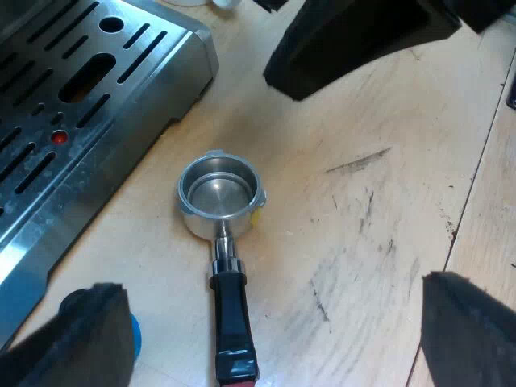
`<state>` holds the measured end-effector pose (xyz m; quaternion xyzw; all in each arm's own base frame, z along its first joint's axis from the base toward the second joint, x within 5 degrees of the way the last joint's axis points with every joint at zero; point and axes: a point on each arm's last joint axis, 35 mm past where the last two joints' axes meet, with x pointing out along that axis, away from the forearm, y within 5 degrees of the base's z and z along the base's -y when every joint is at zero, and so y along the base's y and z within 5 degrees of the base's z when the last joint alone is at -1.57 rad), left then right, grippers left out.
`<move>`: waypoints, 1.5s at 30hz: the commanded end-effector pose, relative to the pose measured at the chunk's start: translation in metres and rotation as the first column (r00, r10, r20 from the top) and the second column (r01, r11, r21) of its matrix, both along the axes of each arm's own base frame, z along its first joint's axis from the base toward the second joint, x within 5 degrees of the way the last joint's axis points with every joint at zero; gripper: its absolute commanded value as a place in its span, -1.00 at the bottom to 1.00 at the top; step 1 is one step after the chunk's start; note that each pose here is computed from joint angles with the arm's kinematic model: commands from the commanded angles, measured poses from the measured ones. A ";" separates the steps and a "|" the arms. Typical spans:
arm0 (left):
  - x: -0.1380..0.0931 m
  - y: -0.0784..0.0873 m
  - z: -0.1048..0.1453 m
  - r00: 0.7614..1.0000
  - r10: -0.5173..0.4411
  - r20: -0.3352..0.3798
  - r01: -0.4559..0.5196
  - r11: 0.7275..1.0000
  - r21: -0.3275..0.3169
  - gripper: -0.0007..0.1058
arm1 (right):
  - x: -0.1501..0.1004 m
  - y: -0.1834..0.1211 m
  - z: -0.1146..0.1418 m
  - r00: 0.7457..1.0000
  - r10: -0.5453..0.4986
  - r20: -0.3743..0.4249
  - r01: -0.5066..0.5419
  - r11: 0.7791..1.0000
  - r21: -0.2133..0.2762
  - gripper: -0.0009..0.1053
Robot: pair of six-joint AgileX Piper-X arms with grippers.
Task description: Put the handle in the coffee machine
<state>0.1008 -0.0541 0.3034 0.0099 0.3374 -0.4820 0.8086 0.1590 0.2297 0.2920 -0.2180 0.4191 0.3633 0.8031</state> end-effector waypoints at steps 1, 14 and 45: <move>0.001 0.000 0.002 1.000 0.003 0.015 -0.003 1.000 -0.002 0.42 | 0.010 -0.002 -0.004 0.999 0.035 -0.017 -0.036 0.999 -0.019 0.48; 0.001 0.000 0.002 1.000 0.003 0.013 -0.003 1.000 -0.001 0.42 | 0.027 0.014 -0.050 0.991 0.083 -0.108 -0.097 0.986 -0.139 0.49; 0.001 0.000 0.002 1.000 0.003 0.013 -0.003 1.000 -0.001 0.42 | 0.051 0.034 -0.121 0.976 0.079 -0.203 -0.124 0.968 -0.217 0.49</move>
